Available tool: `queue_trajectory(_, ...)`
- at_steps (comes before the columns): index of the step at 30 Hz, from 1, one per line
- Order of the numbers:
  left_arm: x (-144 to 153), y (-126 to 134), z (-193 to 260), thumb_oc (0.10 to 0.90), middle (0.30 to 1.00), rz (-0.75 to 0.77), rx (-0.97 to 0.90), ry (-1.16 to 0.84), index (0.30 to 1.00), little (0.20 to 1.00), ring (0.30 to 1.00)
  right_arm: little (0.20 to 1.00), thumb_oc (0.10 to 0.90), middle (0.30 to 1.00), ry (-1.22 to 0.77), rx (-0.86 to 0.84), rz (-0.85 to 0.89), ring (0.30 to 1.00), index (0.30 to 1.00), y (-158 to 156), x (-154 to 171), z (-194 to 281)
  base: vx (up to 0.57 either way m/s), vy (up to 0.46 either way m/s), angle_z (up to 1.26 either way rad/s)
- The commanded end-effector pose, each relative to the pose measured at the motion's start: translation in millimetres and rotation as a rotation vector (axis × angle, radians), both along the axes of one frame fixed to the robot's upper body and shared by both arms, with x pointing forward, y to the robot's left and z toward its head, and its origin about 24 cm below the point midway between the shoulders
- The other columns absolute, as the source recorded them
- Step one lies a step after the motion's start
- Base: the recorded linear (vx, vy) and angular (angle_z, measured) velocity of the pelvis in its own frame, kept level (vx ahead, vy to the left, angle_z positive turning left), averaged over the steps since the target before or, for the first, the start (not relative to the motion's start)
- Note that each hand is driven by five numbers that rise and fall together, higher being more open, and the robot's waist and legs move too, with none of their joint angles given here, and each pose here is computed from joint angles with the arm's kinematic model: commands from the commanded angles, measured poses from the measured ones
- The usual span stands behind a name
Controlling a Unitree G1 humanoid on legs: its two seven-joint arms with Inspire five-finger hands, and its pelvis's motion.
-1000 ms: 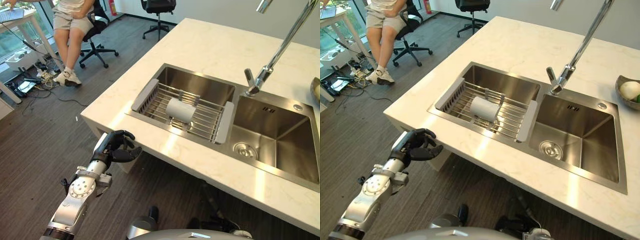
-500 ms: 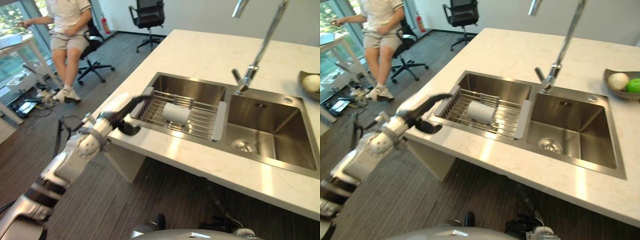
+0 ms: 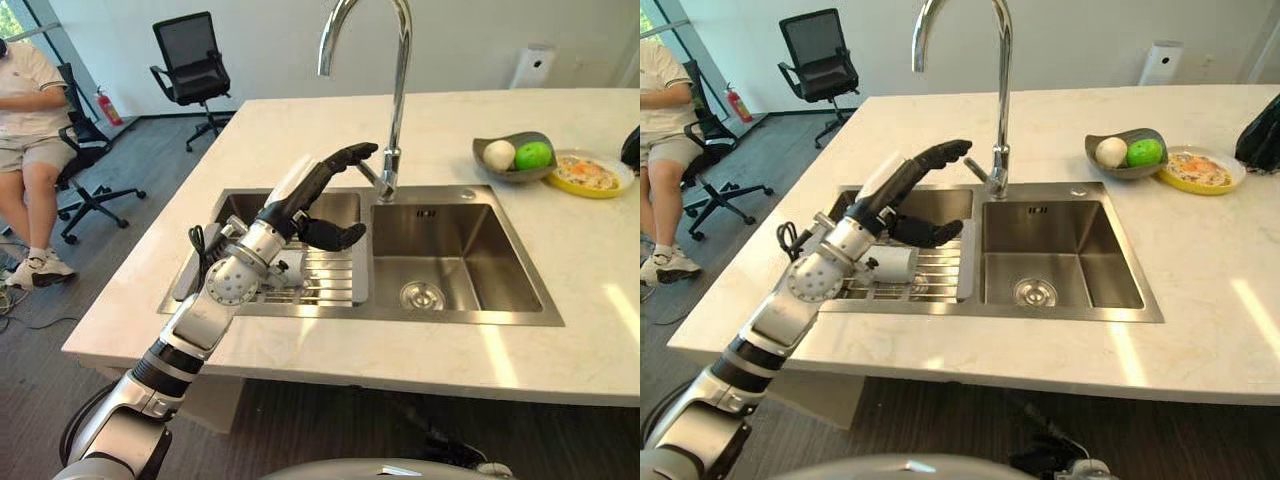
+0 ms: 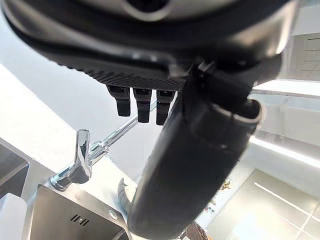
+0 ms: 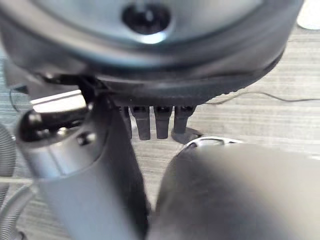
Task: Place the dishes in the dishwasher.
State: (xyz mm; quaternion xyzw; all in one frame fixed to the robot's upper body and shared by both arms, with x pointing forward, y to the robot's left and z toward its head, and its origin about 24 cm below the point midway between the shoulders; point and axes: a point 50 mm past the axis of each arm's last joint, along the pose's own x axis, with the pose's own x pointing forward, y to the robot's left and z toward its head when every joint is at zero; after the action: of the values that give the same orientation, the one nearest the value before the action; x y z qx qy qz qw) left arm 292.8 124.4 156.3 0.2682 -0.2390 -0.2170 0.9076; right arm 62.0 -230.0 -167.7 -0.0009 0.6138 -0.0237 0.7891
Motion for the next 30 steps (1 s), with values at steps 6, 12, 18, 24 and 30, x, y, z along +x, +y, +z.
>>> queue_trajectory(6,4.2,28.6,67.7,0.8,0.9,0.07,-0.109,-0.249,0.9,0.9,0.9,0.9,0.8,0.9,0.077,0.067,0.017,0.9,0.9,21.6,-26.9,-7.1,0.0,0.008,-0.01)
queue_trajectory(12,3.3,33.0,58.9,0.8,0.9,0.064,-0.085,-0.198,0.9,0.9,0.9,0.9,0.8,0.9,0.093,0.061,0.028,0.9,0.9,19.6,-30.4,-7.2,0.0,0.0,0.0)
queue_trajectory(18,2.8,49.6,58.1,0.8,0.9,0.173,0.165,-0.26,0.9,0.9,0.9,0.9,0.8,0.9,0.095,0.067,0.042,0.9,0.9,20.0,-31.2,-7.2,0.0,0.0,0.0)
queue_trajectory(24,4.9,62.5,62.3,0.8,0.9,0.27,0.471,-0.348,0.9,0.9,0.9,0.9,0.8,0.9,0.071,0.065,0.077,0.9,0.9,18.2,-23.2,-5.8,0.01,-0.006,0.03)
queue_trajectory(30,5.5,64.4,59.0,0.8,0.9,0.255,0.521,-0.316,0.9,0.9,0.9,0.9,0.8,0.9,0.072,0.06,0.078,0.9,0.9,15.4,-23.2,-5.3,0.0,-0.001,0.01)
